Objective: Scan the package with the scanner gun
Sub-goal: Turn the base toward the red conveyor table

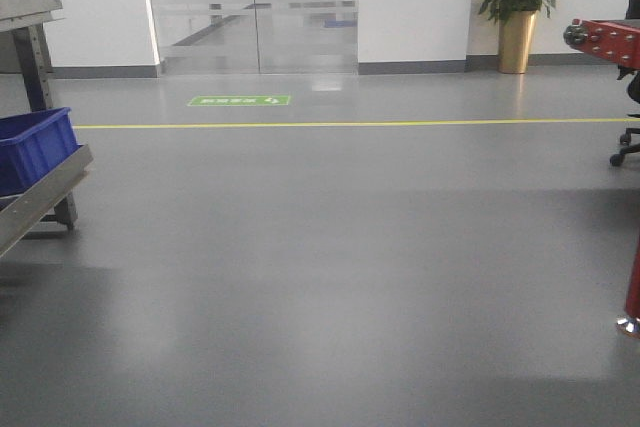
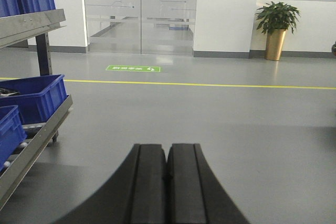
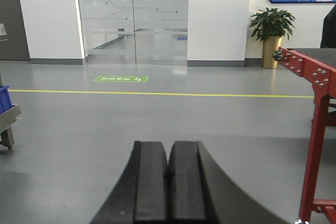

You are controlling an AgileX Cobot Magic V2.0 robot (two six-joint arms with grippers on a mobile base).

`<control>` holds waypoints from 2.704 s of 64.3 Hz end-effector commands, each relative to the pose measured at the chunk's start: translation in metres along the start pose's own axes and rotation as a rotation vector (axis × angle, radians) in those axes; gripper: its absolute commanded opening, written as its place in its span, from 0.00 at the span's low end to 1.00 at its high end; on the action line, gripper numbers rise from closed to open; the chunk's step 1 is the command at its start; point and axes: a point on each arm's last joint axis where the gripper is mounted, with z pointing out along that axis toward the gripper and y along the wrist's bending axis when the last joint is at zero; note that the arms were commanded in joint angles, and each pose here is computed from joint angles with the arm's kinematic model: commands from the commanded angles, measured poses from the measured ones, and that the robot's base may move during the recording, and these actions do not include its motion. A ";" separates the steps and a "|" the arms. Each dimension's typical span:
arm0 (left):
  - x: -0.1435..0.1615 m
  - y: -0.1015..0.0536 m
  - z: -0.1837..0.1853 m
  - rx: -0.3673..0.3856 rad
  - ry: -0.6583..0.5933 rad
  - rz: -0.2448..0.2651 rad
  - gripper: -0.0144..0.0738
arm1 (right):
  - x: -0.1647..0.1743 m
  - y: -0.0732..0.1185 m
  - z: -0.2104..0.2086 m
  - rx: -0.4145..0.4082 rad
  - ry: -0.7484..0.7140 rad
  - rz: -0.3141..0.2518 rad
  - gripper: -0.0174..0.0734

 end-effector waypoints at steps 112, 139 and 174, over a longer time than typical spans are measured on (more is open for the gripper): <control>-0.003 0.000 0.000 -0.003 -0.025 -0.012 0.04 | -0.003 0.000 0.000 0.006 -0.032 -0.006 0.02; -0.003 0.000 0.000 -0.003 -0.025 -0.012 0.04 | -0.003 0.000 0.000 0.006 -0.032 -0.006 0.02; -0.003 0.000 0.000 -0.003 -0.025 -0.012 0.04 | -0.003 0.000 0.000 0.006 -0.032 -0.006 0.02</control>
